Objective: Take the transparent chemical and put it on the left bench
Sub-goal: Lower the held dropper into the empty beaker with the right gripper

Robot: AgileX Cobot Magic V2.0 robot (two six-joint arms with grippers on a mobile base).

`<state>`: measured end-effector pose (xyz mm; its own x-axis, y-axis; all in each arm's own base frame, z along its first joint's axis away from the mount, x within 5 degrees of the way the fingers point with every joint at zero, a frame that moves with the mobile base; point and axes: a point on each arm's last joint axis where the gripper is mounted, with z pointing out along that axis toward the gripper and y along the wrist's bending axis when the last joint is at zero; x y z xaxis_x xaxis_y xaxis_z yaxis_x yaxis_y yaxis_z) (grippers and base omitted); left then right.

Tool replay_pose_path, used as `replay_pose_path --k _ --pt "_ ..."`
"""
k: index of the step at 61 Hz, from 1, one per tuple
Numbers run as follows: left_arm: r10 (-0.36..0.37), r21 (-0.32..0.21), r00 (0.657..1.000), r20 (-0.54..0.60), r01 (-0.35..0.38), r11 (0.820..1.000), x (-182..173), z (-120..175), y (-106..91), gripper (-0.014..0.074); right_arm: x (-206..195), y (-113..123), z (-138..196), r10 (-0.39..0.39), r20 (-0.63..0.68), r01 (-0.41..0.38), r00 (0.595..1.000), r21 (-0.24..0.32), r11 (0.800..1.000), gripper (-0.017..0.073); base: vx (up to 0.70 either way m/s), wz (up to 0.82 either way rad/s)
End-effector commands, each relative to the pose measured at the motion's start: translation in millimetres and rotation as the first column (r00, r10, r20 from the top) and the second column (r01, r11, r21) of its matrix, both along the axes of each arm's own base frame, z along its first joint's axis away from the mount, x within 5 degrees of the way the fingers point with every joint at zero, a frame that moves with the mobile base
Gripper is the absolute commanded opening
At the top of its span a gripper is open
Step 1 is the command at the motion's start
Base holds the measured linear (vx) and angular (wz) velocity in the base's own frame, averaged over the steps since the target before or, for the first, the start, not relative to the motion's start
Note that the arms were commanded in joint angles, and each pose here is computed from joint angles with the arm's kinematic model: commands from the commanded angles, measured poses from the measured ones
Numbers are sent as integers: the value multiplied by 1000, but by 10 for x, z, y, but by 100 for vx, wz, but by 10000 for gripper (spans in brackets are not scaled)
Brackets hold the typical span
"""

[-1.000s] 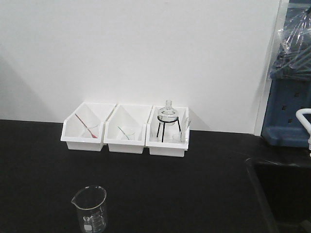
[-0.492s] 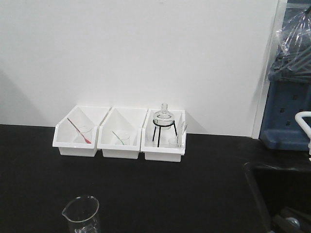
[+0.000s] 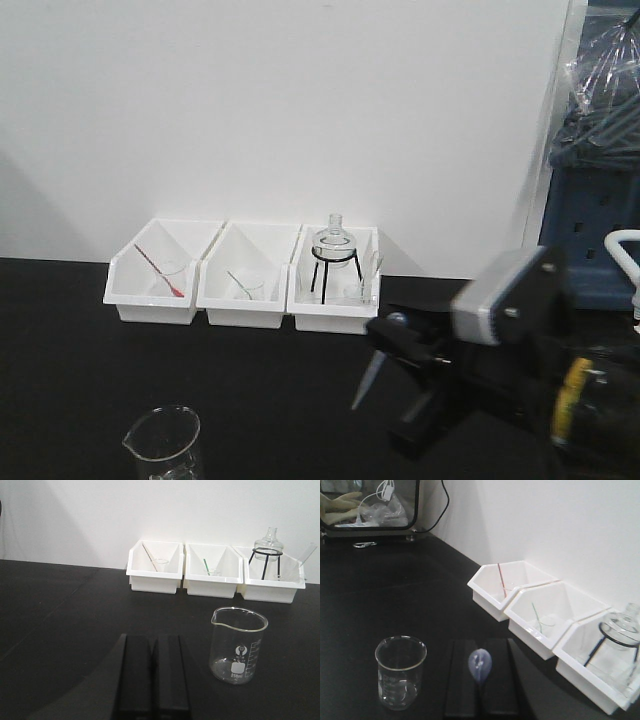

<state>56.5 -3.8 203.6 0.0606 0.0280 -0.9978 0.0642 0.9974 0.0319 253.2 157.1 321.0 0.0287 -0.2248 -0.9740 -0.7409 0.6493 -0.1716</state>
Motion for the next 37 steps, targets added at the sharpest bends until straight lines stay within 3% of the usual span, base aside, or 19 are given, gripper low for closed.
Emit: replay_pose_path --k 1,10,18,27,37 --pt "0 -14 997 80 1 1000 -15 27 2 -3 129 333 201 17 59 -20 998 51 998 -1 0 0" --pt "0 -14 997 80 1 1000 -15 27 2 -3 367 913 111 120 132 -124 984 24 992 -1 0 0" --pt "0 -14 997 80 1 1000 -15 27 2 -3 584 1273 54 148 149 -155 978 34 987 -1 0 0" --pt "0 -14 997 80 1 1000 -15 27 2 -3 733 1507 48 165 169 -176 972 52 983 -1 0 0" --pt "0 -14 997 80 1 1000 -15 27 2 -3 820 1683 -120 201 120 -214 972 111 970 2 0 0"
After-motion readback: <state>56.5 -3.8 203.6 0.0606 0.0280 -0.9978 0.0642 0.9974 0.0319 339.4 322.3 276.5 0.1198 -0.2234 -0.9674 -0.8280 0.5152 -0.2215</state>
